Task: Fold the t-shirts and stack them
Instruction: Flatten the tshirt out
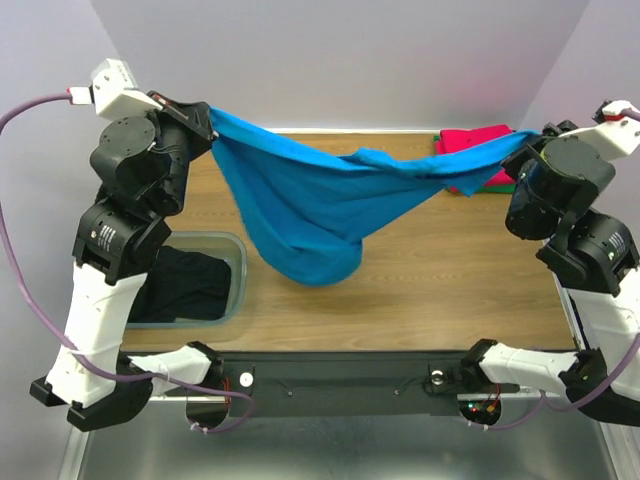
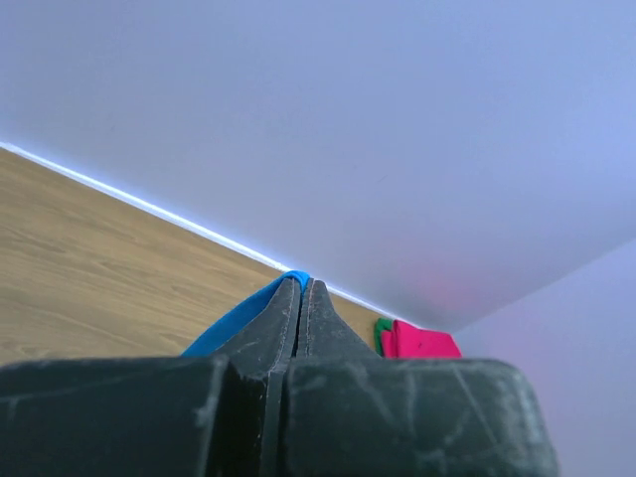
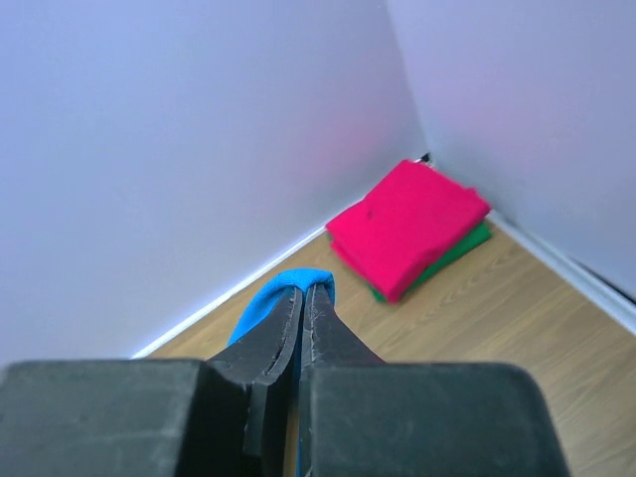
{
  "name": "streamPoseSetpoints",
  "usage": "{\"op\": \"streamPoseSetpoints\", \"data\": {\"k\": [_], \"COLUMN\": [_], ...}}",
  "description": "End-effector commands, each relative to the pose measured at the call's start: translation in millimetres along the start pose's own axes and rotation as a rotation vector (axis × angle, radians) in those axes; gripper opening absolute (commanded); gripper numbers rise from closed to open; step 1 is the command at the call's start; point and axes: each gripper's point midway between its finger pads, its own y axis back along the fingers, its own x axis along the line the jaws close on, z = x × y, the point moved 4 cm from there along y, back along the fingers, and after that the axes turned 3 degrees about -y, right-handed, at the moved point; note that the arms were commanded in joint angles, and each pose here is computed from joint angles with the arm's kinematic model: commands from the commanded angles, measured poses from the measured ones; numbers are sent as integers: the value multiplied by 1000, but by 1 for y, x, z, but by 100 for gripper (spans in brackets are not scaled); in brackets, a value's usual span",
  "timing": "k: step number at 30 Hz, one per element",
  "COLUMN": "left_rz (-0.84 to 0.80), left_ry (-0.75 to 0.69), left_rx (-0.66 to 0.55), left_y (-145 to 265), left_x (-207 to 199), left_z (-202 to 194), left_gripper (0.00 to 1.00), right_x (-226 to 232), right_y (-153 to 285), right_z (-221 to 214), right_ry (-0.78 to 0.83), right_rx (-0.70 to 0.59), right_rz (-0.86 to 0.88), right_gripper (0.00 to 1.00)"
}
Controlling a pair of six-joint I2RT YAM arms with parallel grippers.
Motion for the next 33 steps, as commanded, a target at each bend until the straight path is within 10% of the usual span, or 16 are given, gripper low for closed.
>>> {"op": "streamPoseSetpoints", "data": {"k": [1,14,33], "left_rz": [36,26,-497], "left_ry": [-67,-83,82], "left_rx": [27,20,-43], "left_y": [-13,-15,99], "left_x": [3,-3,-54], "left_z": [-11,0,81], "left_gripper": [0,0,0], "right_x": [0,5,10], "right_y": [-8,-4,76], "right_z": [8,34,158], "right_ry": [92,64,-242], "right_rx": [-56,-74,-125], "right_rz": [-97,-67,640], "right_gripper": [0,0,0]}}
